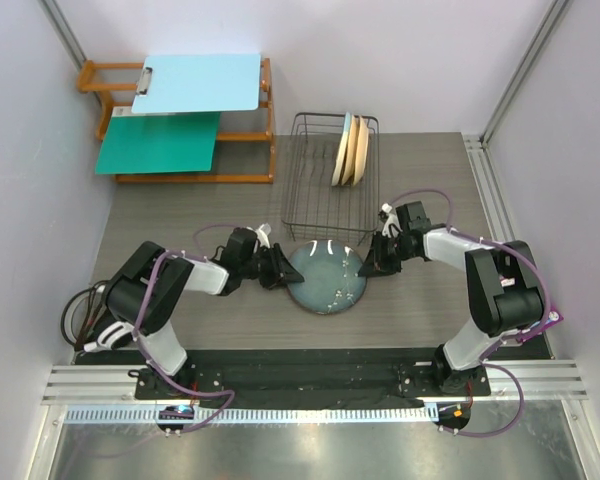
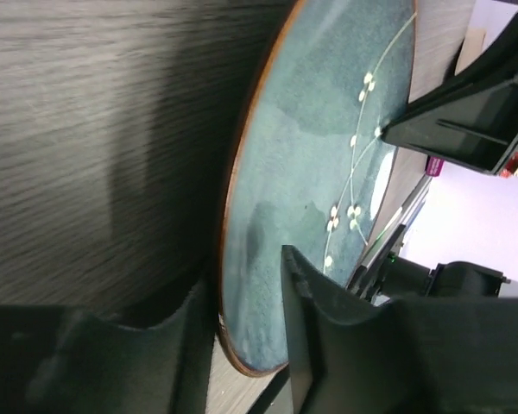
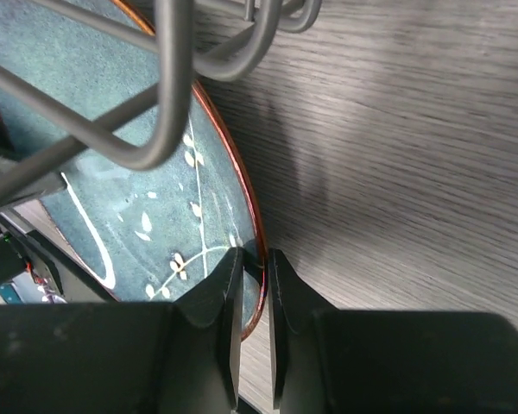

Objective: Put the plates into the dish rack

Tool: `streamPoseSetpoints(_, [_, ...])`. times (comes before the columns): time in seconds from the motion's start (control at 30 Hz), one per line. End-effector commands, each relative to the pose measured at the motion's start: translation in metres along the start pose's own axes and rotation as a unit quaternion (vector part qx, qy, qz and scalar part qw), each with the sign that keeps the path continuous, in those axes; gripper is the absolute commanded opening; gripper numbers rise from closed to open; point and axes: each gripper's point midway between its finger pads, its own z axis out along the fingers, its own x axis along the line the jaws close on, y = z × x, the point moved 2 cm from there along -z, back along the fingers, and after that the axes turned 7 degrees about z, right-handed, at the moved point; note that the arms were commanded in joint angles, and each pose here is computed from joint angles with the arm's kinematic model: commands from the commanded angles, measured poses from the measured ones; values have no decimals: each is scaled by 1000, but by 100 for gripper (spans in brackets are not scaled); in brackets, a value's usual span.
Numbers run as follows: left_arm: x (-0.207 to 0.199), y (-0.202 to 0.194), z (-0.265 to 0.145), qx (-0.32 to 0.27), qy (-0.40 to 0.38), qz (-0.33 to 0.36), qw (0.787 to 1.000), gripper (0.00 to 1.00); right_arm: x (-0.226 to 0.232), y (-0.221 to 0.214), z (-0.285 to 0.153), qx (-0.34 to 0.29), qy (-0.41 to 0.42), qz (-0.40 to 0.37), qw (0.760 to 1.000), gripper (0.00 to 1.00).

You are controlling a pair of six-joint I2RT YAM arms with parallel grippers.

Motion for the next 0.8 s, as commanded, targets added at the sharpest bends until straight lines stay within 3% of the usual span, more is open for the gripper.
streamPoseSetpoints(0.0, [17, -16, 6, 22, 29, -6, 999, 23, -33, -74, 6, 115, -70, 76, 988, 1])
streamPoseSetpoints(0.07, [18, -20, 5, 27, 28, -4, 999, 12, -30, -78, 6, 112, -46, 75, 990, 3])
streamPoseSetpoints(0.1, [21, -22, 4, 31, 31, 0, 999, 8, -26, -80, 5, 114, -29, 78, 990, 22])
streamPoseSetpoints(0.13, [24, -26, 3, 36, 36, -2, 999, 3, -24, -79, 5, 109, -19, 73, 991, 33])
streamPoseSetpoints(0.2, [33, -34, 0, 40, 49, -8, 998, 0, -14, -83, 4, 123, 17, 73, 990, 50])
streamPoseSetpoints(0.23, [34, -37, 0, 44, 50, -5, 998, 0, -13, -86, 6, 132, 29, 75, 988, 52])
streamPoseSetpoints(0.4, [29, -51, 6, 78, 31, 0, 996, 0, -12, -106, 20, 194, 84, 119, 970, 53])
streamPoseSetpoints(0.63, [21, -71, 16, 124, -3, -8, 992, 0, -3, -105, 17, 192, 152, 136, 960, 52])
streamPoseSetpoints(0.67, [22, -72, 17, 125, -1, -12, 992, 0, -3, -107, 15, 190, 156, 138, 959, 50])
streamPoseSetpoints(0.77, [22, -71, 18, 125, 0, -12, 992, 0, -1, -102, 12, 177, 159, 131, 962, 32])
